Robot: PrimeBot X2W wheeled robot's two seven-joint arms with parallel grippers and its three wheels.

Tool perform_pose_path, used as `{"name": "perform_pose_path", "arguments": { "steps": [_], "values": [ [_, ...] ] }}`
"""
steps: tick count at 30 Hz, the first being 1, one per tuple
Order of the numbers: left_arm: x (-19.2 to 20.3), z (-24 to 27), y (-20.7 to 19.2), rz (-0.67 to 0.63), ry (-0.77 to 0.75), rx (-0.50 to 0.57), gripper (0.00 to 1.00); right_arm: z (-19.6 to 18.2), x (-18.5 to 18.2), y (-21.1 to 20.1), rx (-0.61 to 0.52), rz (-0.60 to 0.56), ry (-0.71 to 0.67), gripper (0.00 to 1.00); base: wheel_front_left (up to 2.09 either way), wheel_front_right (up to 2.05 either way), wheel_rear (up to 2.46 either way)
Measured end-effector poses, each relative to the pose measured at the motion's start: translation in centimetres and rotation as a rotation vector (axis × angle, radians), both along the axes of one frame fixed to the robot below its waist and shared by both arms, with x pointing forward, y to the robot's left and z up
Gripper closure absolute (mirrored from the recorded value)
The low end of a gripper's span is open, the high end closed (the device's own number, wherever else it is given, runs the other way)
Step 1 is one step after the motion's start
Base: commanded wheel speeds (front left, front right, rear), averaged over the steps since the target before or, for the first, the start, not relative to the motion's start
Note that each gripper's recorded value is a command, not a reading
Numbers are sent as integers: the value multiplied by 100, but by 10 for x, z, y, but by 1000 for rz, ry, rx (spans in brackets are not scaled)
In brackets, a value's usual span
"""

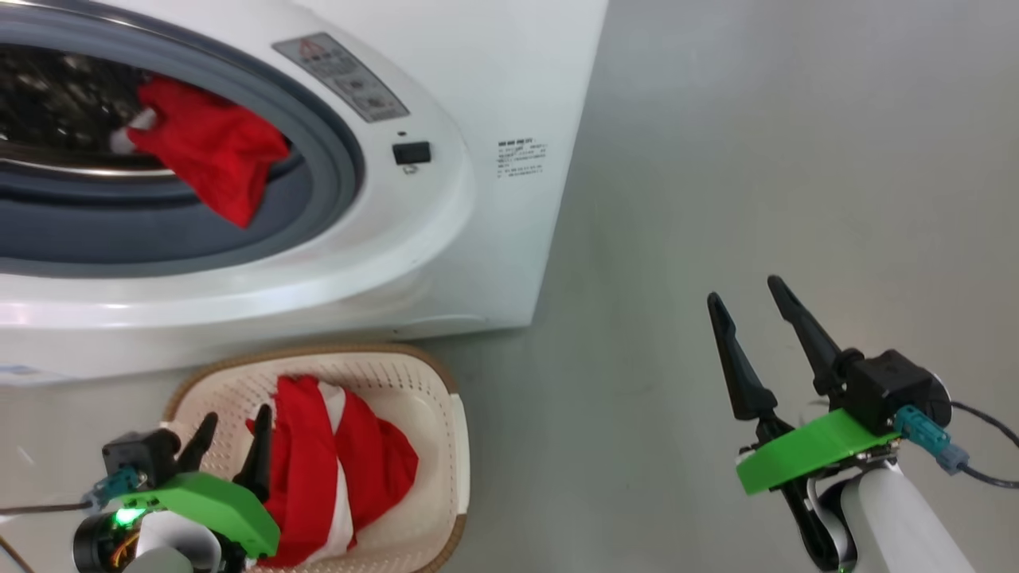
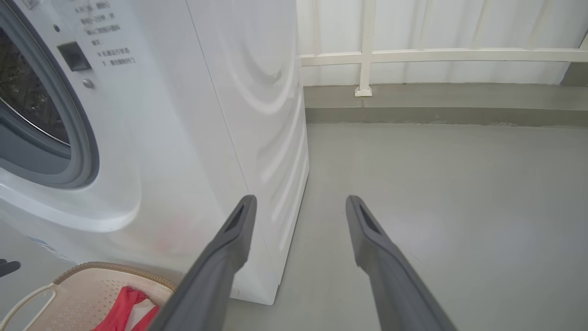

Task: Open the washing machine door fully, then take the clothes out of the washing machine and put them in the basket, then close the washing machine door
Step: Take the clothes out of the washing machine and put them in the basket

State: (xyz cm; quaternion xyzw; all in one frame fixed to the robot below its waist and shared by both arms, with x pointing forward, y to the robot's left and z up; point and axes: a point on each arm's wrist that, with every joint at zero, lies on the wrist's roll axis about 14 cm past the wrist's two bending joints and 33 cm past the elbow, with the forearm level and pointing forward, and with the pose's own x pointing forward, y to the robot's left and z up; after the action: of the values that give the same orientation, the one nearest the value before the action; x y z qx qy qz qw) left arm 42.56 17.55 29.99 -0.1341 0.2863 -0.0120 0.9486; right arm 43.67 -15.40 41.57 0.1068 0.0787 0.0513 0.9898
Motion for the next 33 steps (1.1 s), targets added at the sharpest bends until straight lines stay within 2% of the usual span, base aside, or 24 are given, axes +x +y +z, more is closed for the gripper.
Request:
{"name": "perform_pose_path", "arguments": {
  "steps": [24,33],
  "values": [
    [-14,133,19,35,-426,65,0,40,-48,1,-15,1,-82,0,0,0,0],
    [-29,156,27,53,-502,86,0,44,-60,-5,-18,-18,-92,0,0,0,0]
  ]
}}
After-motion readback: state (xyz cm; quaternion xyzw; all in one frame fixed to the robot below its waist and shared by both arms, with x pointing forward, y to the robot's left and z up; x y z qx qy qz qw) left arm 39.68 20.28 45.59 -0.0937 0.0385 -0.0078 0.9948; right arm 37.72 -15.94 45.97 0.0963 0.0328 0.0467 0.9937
